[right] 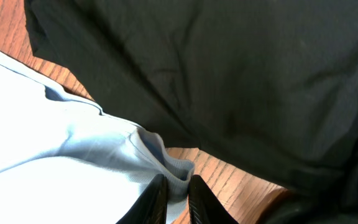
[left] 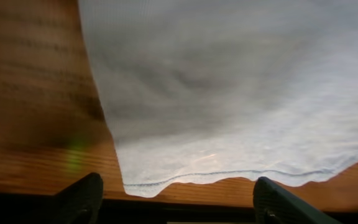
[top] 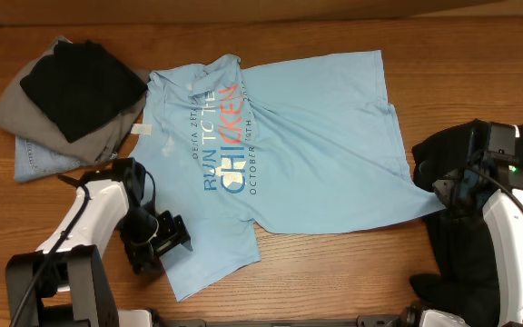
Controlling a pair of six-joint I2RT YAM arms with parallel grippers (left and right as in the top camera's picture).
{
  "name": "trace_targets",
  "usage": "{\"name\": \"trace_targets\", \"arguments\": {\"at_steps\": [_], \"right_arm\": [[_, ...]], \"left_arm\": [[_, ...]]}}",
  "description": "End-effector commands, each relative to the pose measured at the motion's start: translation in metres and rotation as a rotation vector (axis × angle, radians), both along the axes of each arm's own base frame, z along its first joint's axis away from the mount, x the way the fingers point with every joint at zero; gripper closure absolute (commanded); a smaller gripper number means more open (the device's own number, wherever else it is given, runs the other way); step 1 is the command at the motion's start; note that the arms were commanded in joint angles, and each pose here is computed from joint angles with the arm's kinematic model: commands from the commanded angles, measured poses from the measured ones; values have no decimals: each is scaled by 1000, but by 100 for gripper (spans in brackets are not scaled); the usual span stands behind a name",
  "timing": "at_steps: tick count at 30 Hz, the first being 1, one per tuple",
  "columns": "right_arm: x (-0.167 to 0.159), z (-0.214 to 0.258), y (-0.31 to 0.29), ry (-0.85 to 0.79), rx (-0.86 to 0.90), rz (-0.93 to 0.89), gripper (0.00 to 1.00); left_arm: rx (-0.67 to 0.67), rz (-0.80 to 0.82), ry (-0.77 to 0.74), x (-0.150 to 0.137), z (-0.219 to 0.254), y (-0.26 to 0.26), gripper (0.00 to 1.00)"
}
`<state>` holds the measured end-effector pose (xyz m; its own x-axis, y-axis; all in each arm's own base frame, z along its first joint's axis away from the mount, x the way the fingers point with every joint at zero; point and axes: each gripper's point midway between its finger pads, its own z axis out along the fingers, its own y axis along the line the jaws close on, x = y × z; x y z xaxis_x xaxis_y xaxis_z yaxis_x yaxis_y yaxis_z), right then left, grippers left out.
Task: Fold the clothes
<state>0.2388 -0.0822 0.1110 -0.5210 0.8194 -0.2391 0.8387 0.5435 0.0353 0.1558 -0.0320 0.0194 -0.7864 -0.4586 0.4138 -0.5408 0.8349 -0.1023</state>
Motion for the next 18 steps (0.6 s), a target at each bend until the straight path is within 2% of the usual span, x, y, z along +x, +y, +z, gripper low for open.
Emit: {"name": "trace_targets", "arguments": {"at_steps": [1,3,8,15,16,18], "right_arm": [[5,9,-3,-36,-13,-2,84],[6,9,-3,-39,-14,-2,84],[6,9,-3,-40,-15,-2,84],[9,10,-4,-55,-18,-2,84],[9,10,-4,-55,-18,-2,84],[9,10,-4,-55,-18,-2,84]], "left_arm": [[-3,39,26,-12,-9,-5,26],[-2,40,22,-16,-16,-5,31],[-6,47,41,-27,-23,-7,56],[-60,32,56,-33,-19,-15,74],[-67,28,61,-34,-19,-16,71],[-76,14,78,-39,-16,-16,47]]}}
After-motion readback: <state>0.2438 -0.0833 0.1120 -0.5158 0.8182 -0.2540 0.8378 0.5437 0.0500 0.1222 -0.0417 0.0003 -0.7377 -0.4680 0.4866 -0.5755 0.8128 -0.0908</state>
